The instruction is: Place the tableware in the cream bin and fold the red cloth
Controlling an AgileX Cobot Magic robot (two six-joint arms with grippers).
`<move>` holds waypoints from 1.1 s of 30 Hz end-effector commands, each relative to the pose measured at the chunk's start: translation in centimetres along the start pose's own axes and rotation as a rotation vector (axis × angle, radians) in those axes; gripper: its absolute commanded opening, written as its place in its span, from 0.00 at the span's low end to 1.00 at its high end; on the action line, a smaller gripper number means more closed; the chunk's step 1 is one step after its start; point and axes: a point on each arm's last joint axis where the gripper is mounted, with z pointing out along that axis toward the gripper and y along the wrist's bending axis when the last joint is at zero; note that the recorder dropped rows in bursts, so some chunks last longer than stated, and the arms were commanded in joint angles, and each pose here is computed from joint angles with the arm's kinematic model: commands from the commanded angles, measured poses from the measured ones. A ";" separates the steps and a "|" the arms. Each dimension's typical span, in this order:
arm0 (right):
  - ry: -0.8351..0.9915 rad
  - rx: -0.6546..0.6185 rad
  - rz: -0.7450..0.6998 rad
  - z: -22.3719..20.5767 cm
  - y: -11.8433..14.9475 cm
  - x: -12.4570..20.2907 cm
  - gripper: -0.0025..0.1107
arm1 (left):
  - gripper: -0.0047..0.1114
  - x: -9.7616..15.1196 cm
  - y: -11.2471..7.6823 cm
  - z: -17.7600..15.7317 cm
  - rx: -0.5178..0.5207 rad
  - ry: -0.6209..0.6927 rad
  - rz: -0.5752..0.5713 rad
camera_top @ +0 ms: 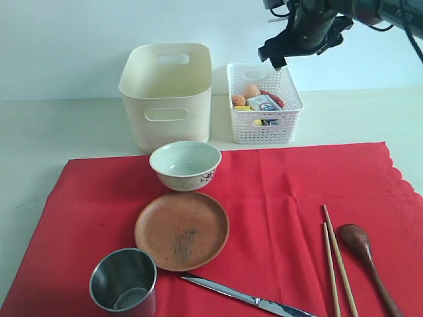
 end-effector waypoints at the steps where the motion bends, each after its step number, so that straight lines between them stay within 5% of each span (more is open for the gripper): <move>1: 0.125 -0.011 0.013 -2.7 -0.8 0.9 0.71 | 0.04 0.0 0.0 0.0 0.004 -0.006 0.001; 6: 0.216 -0.033 0.005 -5.4 -1.1 3.7 0.68 | 0.04 0.0 0.0 0.0 0.004 -0.006 0.001; 23: 0.111 -0.066 -0.015 -14.5 -2.4 12.5 0.64 | 0.04 0.0 0.0 0.0 0.004 -0.006 0.001; 33: -0.077 -0.159 0.068 -18.4 -2.2 15.4 0.64 | 0.04 0.0 0.0 0.0 0.004 -0.006 0.001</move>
